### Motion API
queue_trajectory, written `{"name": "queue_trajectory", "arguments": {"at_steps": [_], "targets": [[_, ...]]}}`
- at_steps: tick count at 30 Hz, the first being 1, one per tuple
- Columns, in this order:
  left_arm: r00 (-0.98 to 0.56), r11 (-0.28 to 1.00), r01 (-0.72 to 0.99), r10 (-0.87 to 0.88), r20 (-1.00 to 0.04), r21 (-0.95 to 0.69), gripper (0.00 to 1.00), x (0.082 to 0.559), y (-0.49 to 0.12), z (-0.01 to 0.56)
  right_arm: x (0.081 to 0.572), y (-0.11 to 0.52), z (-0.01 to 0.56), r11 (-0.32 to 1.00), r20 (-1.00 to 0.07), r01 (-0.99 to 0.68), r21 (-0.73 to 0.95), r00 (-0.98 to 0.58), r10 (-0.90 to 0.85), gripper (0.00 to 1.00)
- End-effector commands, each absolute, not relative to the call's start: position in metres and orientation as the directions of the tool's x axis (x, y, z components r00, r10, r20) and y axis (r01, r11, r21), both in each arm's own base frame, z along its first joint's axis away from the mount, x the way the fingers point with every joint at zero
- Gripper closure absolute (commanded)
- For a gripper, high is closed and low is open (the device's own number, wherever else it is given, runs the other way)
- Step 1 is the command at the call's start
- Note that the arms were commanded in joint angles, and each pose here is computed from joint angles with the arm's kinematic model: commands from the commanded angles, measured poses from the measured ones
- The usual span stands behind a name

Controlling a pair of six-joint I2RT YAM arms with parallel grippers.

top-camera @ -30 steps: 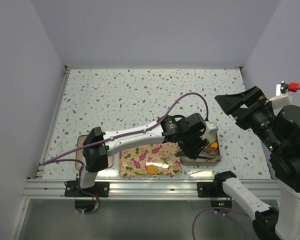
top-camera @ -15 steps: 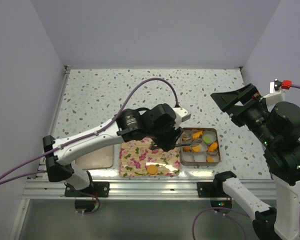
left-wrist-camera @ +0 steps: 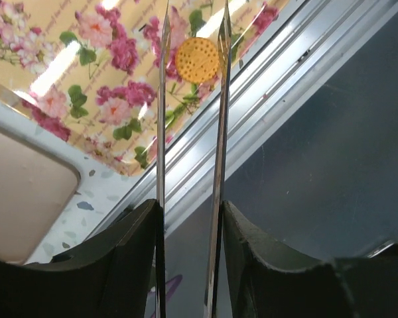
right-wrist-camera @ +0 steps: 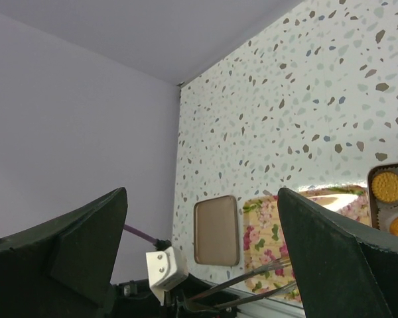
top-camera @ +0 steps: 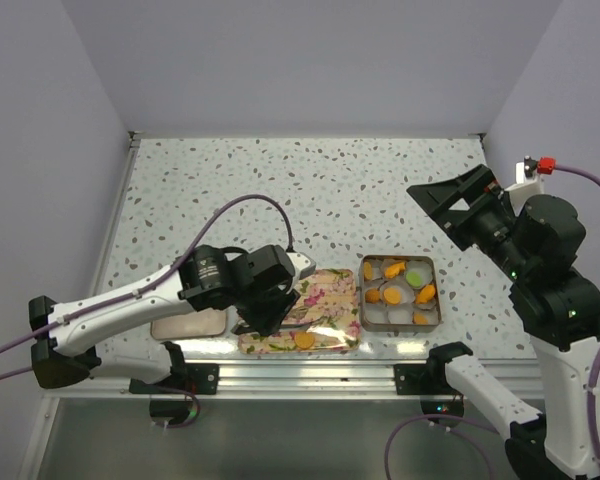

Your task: Pack the cookies

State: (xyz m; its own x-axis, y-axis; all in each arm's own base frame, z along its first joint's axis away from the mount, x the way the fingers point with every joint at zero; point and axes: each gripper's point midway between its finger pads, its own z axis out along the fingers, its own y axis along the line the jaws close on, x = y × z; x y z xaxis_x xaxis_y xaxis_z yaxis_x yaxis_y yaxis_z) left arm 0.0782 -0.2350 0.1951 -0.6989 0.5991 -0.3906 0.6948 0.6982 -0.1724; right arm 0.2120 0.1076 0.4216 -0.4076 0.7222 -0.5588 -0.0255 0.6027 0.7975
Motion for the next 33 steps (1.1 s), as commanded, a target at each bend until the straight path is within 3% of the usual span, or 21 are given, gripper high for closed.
{"name": "queue_trajectory", "arguments": {"at_steps": [1, 33], "targets": [[-0.729, 0.712, 0.669, 0.572, -0.376, -0.213, 0.53, 0.064, -0.220, 0.200, 0.218, 0.115, 0.429, 0.573, -0.546, -0.067, 0.817, -0.411, 0.730, 0.01], [-0.738, 0.732, 0.658, 0.579, -0.346, -0.177, 0.45, 0.064, -0.236, 0.173, 0.209, 0.117, 0.415, 0.573, -0.531, -0.049, 0.818, -0.445, 0.721, 0.01]]}}
